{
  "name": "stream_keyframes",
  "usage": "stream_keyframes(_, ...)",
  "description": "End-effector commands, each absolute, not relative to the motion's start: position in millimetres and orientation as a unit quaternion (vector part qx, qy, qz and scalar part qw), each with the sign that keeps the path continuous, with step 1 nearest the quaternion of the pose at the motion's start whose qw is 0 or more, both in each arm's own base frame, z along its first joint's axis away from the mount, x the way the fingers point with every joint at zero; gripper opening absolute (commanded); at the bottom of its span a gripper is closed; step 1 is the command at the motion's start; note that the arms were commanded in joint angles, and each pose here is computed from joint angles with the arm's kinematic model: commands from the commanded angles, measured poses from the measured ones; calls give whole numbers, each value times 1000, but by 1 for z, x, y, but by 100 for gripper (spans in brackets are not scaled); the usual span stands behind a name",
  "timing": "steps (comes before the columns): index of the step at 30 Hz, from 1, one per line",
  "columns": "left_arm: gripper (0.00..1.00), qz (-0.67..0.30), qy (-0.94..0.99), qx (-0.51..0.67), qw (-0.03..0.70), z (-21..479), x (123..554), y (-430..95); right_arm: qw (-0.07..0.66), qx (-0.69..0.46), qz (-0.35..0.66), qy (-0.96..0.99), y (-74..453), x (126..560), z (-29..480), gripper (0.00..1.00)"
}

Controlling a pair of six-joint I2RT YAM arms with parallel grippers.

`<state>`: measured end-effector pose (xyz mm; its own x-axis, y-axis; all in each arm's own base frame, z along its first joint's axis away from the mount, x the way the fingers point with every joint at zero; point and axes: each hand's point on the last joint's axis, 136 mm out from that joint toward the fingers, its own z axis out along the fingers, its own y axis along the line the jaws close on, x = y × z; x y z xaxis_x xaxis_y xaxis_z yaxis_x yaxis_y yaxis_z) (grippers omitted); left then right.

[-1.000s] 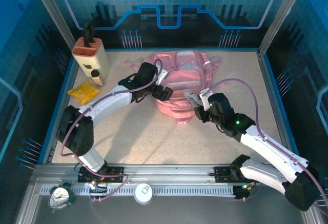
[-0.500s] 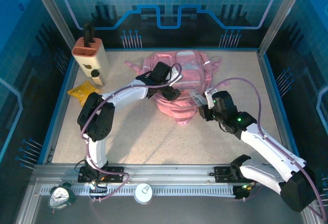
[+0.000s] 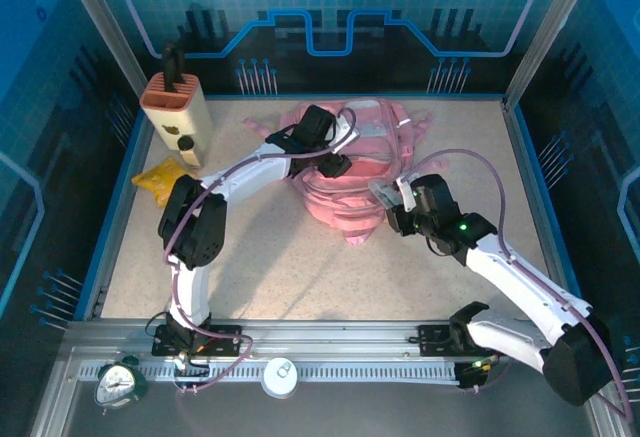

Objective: Pack the student bag

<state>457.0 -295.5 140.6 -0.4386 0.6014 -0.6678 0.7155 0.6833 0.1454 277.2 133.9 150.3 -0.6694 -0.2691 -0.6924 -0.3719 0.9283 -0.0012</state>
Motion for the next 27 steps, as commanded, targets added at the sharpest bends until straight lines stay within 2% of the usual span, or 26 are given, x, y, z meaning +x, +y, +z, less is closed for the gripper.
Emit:
stream_keyframes(1,54,-76,833,412,362,135,460,-307,399,-181,76,895,142,299,171,40)
stream_keyframes(3,46,-63,831,407,373,137,465,-307,403,-185,85,892,148,310,173,39)
stream_keyframes(7,18,-82,825,387,403,163,462,-309,404,-203,96,887,162,331,171,39)
stream_keyframes(11,0,-117,806,383,436,194,444,-309,418,-258,124,862,183,342,170,40)
stream_keyframes(15,0,-131,790,398,446,213,425,-305,431,-327,148,828,206,356,183,40)
stream_keyframes(22,0,-144,790,400,441,216,404,-290,436,-379,159,801,211,383,171,49)
stream_keyframes(27,0,-156,796,380,444,219,400,-283,458,-372,162,791,210,395,180,69)
